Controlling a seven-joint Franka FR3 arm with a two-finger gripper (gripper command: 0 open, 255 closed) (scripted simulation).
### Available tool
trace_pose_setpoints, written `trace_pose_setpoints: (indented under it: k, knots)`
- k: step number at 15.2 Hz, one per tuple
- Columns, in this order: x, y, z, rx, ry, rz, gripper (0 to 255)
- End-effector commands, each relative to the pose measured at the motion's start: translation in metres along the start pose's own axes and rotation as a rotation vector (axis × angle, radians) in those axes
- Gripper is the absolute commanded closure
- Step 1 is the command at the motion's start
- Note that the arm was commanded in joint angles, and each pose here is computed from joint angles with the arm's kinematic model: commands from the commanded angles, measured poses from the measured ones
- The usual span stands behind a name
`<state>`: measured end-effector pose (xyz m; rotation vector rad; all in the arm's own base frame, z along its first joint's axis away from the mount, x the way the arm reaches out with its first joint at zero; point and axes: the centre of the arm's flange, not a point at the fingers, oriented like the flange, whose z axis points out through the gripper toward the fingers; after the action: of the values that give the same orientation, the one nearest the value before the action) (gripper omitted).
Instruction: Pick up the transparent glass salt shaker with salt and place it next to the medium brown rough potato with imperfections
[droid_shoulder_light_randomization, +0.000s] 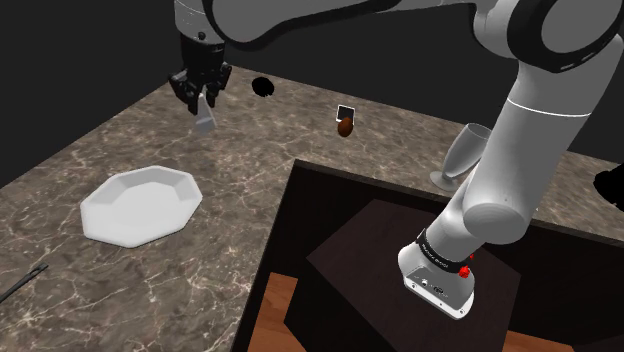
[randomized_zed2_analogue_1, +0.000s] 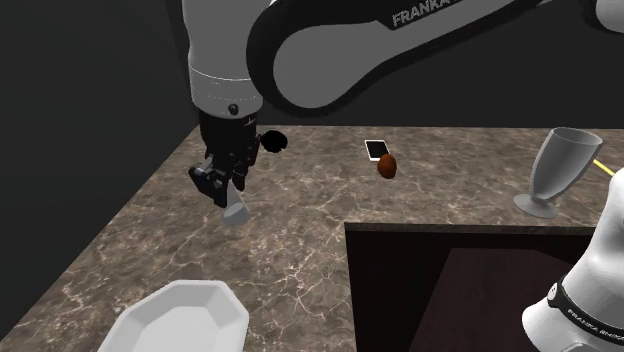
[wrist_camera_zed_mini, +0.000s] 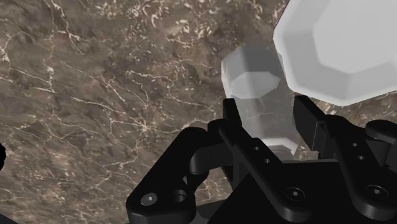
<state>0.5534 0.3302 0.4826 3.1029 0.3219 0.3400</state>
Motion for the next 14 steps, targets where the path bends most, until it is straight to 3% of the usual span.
trace_pose_setpoints:
  k: [1,6,14]
  knots:
    - [0.002,0.0,-0.011,0.0,0.0,0.0,255]
    - [0.007,0.001,-0.033,0.0,0.0,0.0,255]
    - [-0.011,0.105,-0.034,0.0,0.0,0.0,255]
